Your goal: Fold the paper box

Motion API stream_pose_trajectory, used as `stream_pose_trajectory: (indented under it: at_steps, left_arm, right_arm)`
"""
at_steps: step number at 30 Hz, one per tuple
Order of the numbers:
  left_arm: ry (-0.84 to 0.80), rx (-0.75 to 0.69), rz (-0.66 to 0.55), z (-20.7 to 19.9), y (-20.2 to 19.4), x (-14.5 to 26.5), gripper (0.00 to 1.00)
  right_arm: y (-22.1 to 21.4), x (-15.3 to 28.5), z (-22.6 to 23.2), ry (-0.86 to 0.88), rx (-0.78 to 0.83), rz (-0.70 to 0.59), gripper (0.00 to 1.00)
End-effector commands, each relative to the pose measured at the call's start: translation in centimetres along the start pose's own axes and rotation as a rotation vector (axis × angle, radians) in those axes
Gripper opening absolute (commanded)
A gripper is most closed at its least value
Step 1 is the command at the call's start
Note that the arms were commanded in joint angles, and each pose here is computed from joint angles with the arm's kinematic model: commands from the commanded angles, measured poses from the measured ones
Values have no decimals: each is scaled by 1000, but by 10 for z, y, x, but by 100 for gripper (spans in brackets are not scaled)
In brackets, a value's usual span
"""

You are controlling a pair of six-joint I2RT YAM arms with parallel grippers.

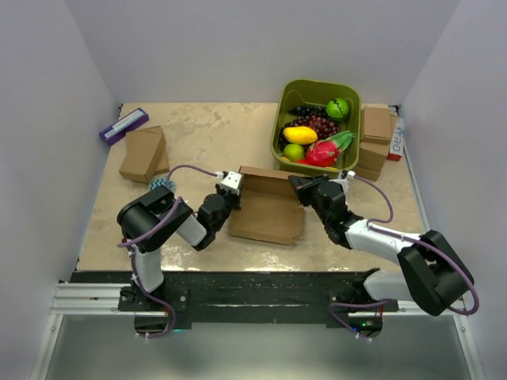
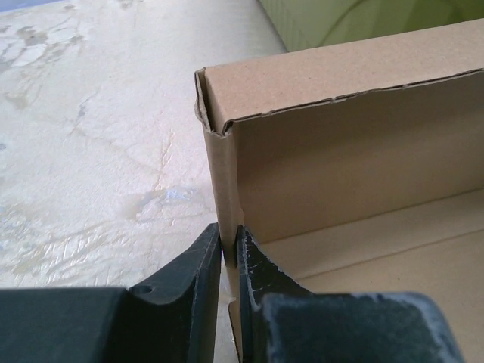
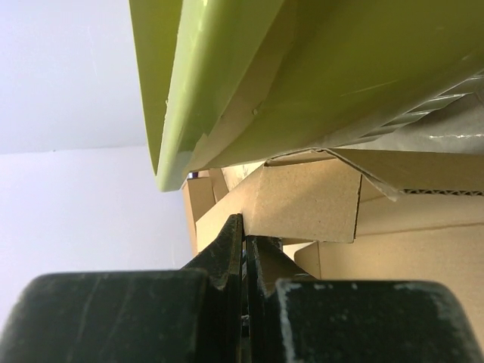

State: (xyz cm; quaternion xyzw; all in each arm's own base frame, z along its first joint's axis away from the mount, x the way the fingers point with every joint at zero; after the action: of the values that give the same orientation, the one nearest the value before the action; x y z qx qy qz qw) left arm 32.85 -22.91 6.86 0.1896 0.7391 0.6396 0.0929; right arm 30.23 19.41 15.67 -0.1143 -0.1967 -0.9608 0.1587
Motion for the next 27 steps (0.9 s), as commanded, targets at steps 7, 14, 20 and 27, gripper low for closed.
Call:
stream_pose_trajectory:
  at_steps: [7, 14, 20, 27]
  left_arm:
    - [101, -28, -25, 10, 13, 5, 0]
    - [-64, -33, -76, -13, 29, 7, 13]
    - [-104, -30, -104, -16, 33, 9, 23]
    - [-124, 4, -107, -15, 35, 5, 29]
  right_arm:
    - [-8, 5, -9, -46, 75, 43, 0]
    - [-9, 5, -10, -51, 83, 47, 0]
    - [-9, 5, -9, -44, 81, 48, 0]
    - [-9, 5, -9, -42, 84, 50, 0]
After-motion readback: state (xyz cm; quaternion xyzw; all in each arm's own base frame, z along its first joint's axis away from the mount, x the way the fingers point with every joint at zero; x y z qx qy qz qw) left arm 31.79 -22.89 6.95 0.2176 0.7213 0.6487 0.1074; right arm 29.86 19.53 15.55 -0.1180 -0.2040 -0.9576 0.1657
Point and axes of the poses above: each gripper's point midway between its finger pads, its own x axis back along the fingers, its own z axis along the line the jaws close on, y = z × x, the point moved 4 cm from there along x, back along the fingers, and after that the axes turned 10 degrees about x, right-handed, at the moved point
